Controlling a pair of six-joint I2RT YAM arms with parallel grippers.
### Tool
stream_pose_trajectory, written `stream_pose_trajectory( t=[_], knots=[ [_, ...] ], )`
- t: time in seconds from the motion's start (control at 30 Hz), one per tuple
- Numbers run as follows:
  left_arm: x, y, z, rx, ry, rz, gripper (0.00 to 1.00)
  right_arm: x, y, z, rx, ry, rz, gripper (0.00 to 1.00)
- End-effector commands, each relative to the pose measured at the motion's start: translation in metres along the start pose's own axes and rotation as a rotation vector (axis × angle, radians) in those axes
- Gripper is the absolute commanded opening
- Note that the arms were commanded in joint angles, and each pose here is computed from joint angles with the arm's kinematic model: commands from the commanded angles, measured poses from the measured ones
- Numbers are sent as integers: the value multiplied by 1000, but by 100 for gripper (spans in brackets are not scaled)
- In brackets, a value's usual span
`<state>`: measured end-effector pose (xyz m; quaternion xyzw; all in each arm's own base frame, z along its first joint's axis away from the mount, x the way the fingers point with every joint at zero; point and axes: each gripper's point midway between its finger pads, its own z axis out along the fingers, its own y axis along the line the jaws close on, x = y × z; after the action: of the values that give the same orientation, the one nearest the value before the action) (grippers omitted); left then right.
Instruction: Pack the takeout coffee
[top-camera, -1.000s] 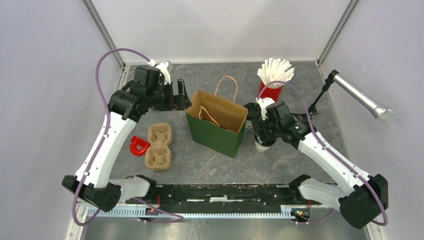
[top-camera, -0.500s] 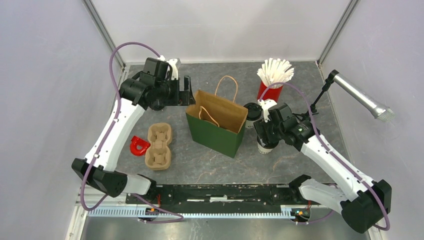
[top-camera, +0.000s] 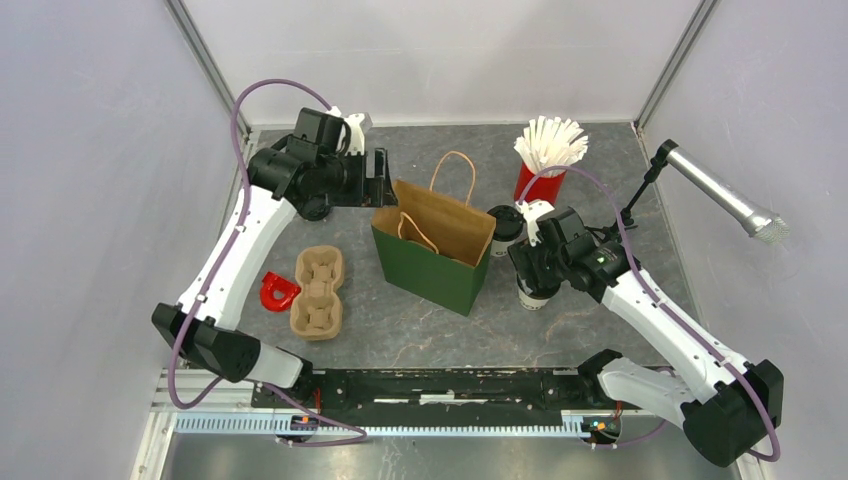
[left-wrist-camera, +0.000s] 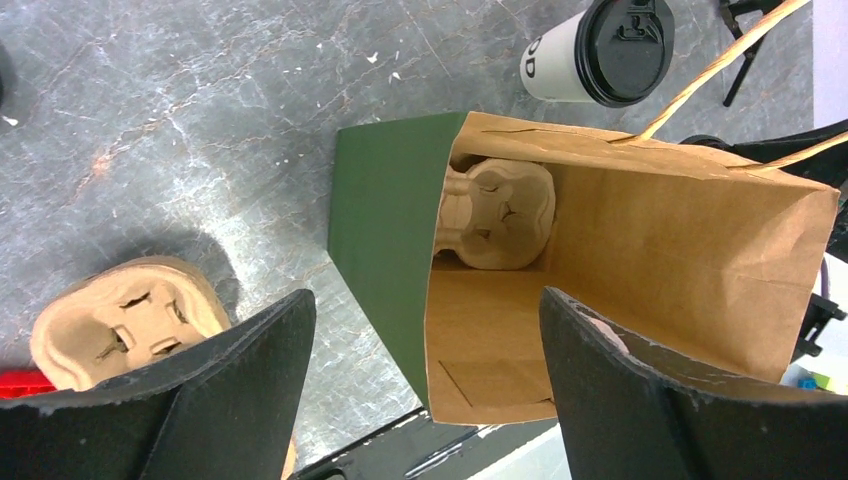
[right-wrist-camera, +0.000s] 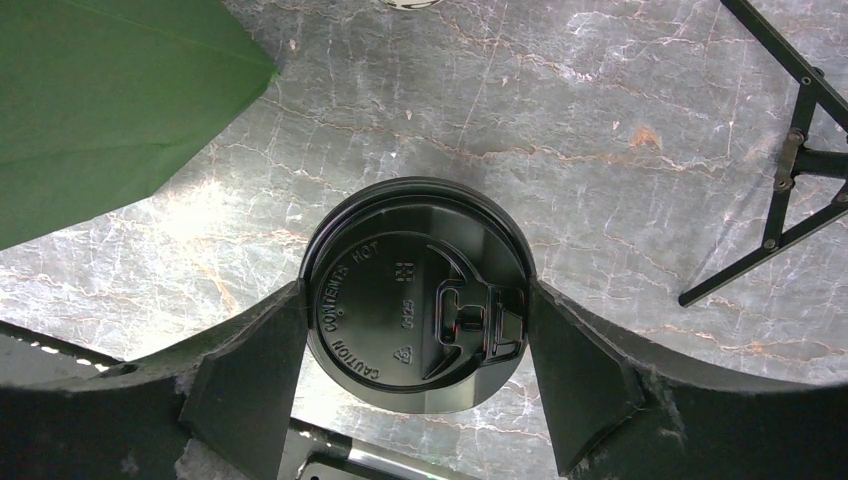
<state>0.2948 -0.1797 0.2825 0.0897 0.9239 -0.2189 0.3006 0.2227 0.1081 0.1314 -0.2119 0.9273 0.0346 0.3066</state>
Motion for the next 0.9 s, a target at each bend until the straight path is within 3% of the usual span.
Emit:
stream_pose_trajectory(
  t=[0.0, 0.33, 0.47, 0.63, 0.7, 0.87],
  knots=[
    [-13, -15, 0, 68, -25, 75, 87, -18, -6, -12, 26, -59, -14, 82],
    [-4, -36, 9, 112, 13, 155, 76, -57, -16, -53, 63, -167, -2, 80],
    [1, -41, 9, 129, 21, 183, 63, -83, -21, -83, 74, -246, 8, 80],
    [4, -57, 4, 182, 27, 177, 30, -119, -28, -132, 87, -358, 9, 79],
    [7, -68, 2, 215, 36, 169, 22, -132, -30, -151, 92, -398, 2, 79],
    [17, -93, -1, 266, 65, 152, 19, -162, -32, -200, 75, -531, -7, 78]
  ],
)
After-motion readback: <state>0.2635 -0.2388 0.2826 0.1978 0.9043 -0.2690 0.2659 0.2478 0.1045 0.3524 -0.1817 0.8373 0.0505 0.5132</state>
